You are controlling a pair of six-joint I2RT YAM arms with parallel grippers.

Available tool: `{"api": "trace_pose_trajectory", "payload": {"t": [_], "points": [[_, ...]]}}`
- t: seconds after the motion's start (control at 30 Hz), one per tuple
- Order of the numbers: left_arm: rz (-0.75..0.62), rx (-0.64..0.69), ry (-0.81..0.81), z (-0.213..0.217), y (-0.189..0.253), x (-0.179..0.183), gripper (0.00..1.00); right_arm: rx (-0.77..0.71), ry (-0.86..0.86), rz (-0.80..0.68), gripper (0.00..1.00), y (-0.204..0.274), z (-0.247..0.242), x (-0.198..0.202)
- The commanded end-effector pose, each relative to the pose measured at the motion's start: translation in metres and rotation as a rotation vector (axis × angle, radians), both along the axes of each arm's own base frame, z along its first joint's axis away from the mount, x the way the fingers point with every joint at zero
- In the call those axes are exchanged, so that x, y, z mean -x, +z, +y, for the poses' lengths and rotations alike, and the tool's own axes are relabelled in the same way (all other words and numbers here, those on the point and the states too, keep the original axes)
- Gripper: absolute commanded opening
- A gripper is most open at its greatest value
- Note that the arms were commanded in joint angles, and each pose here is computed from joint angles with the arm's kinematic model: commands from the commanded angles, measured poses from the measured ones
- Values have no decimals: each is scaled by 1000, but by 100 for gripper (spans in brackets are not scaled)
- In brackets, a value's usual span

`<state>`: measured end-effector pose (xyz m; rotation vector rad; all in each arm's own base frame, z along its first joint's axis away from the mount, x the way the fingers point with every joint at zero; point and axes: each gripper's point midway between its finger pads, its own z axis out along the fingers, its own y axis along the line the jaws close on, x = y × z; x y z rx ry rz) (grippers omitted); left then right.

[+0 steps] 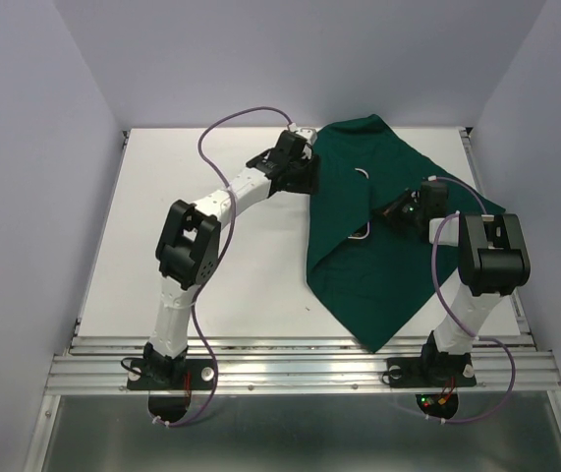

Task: Prepare the surgical pack
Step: Pack the surgical kit at the center of the board.

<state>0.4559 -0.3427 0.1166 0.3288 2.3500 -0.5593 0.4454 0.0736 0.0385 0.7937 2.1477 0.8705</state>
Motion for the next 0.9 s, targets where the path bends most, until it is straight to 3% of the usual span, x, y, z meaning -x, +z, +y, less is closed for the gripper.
{"api": "trace_pose_trajectory", "payload": {"t": [0.0, 0.1, 0.17, 0.2, 0.23, 0.27, 0.57, 0.7, 0.87], "points": [[-113, -7, 5, -8, 47, -7, 63, 62, -21, 5, 5, -8, -11, 1], [-112, -33, 135, 16, 42, -22, 56, 79, -18, 8, 7, -6, -13, 3], [-71, 1, 232, 45, 35, -35, 40, 93, -17, 8, 8, -5, -14, 3], [-68, 36, 238, 48, 34, -40, 16, 97, -15, 5, 7, -4, -15, 3], [-47, 43, 261, 63, 24, -45, 3, 98, -14, 7, 6, -4, -15, 3], [-13, 54, 247, 63, 14, -45, 0, 99, -8, 6, 6, -4, -14, 2], [77, 48, 165, 38, -37, -55, 0, 119, -4, 28, 5, -8, -16, 1], [90, 55, 115, 19, -46, -50, 0, 180, -21, 35, 20, -4, -26, 1], [97, 64, 65, -6, -49, -40, 0, 243, -20, 19, 23, 12, -34, -3]]}}
